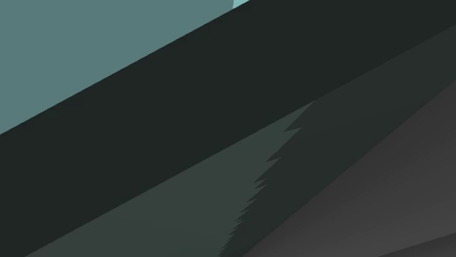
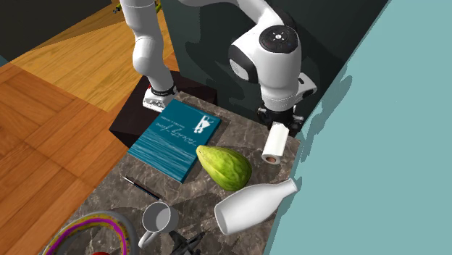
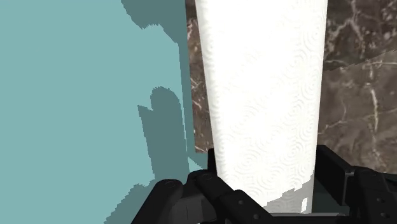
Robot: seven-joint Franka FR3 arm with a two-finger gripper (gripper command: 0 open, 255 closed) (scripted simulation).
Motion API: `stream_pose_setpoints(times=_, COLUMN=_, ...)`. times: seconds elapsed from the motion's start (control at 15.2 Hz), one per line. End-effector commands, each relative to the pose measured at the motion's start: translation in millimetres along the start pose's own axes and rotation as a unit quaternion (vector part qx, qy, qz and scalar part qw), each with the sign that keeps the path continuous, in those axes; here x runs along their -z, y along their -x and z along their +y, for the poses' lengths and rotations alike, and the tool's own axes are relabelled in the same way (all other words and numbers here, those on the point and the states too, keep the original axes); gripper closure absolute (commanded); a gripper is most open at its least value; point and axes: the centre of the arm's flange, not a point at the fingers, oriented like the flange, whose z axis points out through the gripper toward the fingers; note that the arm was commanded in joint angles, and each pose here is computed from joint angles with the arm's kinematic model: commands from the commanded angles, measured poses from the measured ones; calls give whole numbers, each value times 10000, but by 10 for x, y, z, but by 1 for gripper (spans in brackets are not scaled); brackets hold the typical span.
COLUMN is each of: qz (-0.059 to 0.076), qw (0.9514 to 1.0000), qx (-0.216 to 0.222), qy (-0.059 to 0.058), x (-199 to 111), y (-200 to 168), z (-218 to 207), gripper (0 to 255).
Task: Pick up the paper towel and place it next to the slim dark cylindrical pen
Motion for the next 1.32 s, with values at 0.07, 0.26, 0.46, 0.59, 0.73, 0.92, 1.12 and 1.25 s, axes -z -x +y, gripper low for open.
stream_pose_setpoints(times=0.07, qz=-1, qw=10000, qx=0, qy=-2, x=152, y=-17, z=33, gripper=255)
stream_pose_setpoints(times=0.26, qz=-1, qw=10000, qx=0, qy=-2, x=305, y=-36, z=69, gripper=255)
stream_pose_setpoints(times=0.46, qz=-1, qw=10000, qx=0, qy=-2, x=431, y=40, z=-1, gripper=255)
stream_pose_setpoints(times=0.59, qz=-1, qw=10000, qx=0, qy=-2, x=497, y=217, z=-186, gripper=255)
stream_pose_setpoints(times=0.73, qz=-1, qw=10000, qx=0, qy=-2, x=564, y=393, z=-371, gripper=255)
stream_pose_setpoints(times=0.92, qz=-1, qw=10000, qx=0, qy=-2, x=663, y=657, z=-649, gripper=255)
stream_pose_setpoints(times=1.12, qz=-1, qw=10000, qx=0, qy=-2, x=762, y=921, z=-926, gripper=255)
stream_pose_setpoints(times=1.25, qz=-1, qw=10000, qx=0, qy=-2, x=829, y=1098, z=-1111, gripper=255)
